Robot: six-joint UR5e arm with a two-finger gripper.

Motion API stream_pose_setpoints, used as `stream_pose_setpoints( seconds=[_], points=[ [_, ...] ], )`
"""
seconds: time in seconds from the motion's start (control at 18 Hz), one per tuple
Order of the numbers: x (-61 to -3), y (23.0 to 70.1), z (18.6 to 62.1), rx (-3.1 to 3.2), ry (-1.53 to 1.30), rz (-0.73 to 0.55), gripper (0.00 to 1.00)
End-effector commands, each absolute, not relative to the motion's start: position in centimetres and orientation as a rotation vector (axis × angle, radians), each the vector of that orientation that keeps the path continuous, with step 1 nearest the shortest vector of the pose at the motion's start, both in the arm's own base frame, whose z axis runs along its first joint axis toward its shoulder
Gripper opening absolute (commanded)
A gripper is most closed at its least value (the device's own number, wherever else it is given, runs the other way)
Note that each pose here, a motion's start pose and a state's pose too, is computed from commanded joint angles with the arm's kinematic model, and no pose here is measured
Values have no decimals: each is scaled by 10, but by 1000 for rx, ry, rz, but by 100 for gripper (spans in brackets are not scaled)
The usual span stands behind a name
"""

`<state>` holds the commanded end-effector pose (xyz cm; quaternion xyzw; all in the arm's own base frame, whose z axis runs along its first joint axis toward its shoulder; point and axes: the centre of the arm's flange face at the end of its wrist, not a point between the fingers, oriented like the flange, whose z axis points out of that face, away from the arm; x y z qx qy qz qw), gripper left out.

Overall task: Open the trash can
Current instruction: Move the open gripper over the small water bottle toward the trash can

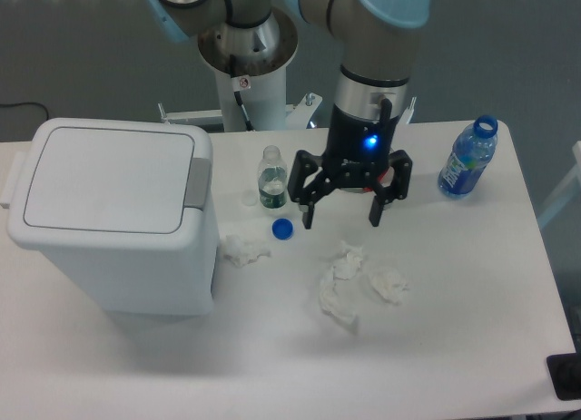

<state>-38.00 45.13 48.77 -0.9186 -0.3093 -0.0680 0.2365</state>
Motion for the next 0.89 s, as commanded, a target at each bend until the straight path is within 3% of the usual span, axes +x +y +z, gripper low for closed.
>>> stream_pose_setpoints(
  seconds=[0.39,0.89],
  points=[
    [-349,445,518,-2466,-856,-292,100],
    [-325,456,505,-2495,-821,-338,100]
  ],
)
